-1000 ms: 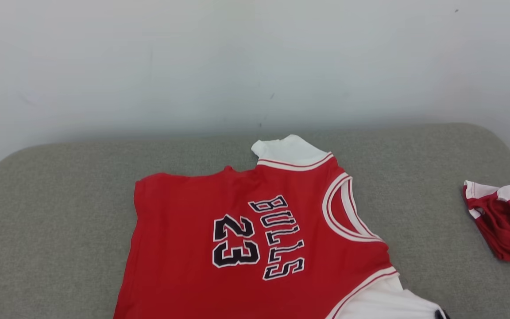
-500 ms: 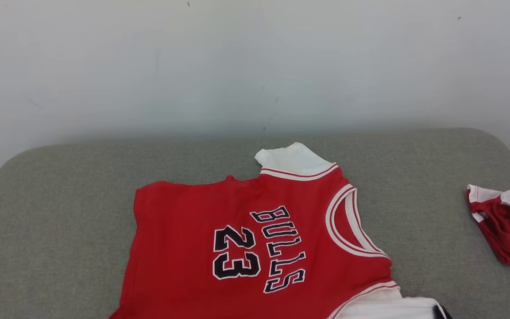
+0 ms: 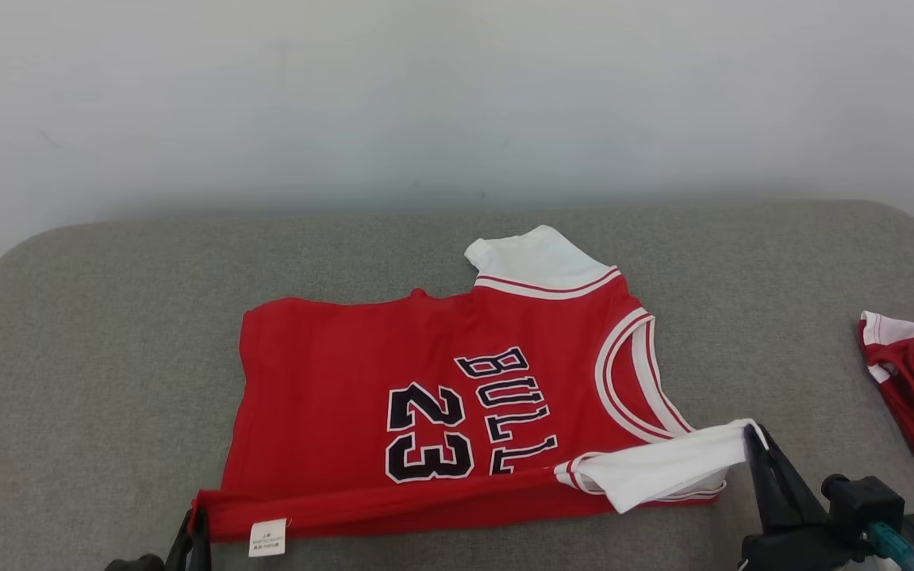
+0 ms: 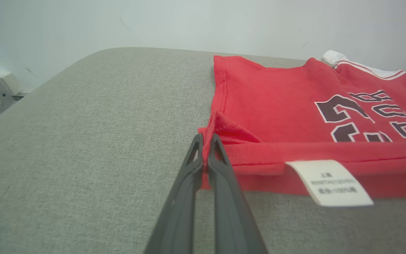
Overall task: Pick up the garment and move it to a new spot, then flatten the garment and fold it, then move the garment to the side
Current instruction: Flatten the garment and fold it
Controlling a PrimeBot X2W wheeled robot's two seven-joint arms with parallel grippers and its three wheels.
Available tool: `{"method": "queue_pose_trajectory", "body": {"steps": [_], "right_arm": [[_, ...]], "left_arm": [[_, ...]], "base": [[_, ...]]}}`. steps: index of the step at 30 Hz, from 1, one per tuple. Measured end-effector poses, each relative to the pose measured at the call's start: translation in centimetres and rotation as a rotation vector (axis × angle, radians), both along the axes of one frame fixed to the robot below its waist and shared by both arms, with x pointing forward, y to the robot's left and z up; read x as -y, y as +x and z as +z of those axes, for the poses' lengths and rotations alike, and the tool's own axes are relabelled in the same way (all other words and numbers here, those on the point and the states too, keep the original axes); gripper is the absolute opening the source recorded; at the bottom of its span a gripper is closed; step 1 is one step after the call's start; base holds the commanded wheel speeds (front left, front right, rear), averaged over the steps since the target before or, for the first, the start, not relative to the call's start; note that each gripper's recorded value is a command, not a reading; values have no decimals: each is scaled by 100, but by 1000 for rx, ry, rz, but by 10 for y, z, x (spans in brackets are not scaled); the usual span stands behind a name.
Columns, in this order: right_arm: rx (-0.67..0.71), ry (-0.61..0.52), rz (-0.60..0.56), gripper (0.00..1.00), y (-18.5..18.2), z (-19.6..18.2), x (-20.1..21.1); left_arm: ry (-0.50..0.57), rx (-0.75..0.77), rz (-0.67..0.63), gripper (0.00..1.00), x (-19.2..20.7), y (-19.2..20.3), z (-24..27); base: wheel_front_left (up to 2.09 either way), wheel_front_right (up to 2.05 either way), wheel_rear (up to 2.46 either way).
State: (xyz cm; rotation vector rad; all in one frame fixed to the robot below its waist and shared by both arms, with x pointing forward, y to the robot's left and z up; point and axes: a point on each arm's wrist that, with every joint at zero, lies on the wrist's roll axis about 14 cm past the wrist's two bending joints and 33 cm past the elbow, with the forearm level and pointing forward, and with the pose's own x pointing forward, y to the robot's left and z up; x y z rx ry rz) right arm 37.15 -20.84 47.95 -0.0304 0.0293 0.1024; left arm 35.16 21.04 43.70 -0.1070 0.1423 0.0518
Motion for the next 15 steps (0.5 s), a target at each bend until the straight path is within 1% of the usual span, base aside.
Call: {"method": "queue_pose_trajectory", "body": {"steps": [10,15], "right_arm": [[-41,-37,0,0,41,-9,1],[-66,-57,4,0,60,-18,0]], "left_arm": [[17,-9,-17,0,5,33,1],[20,-40,-11,0,5,47,-8]], "base": [[0,0,0],[0,0,0]]}}
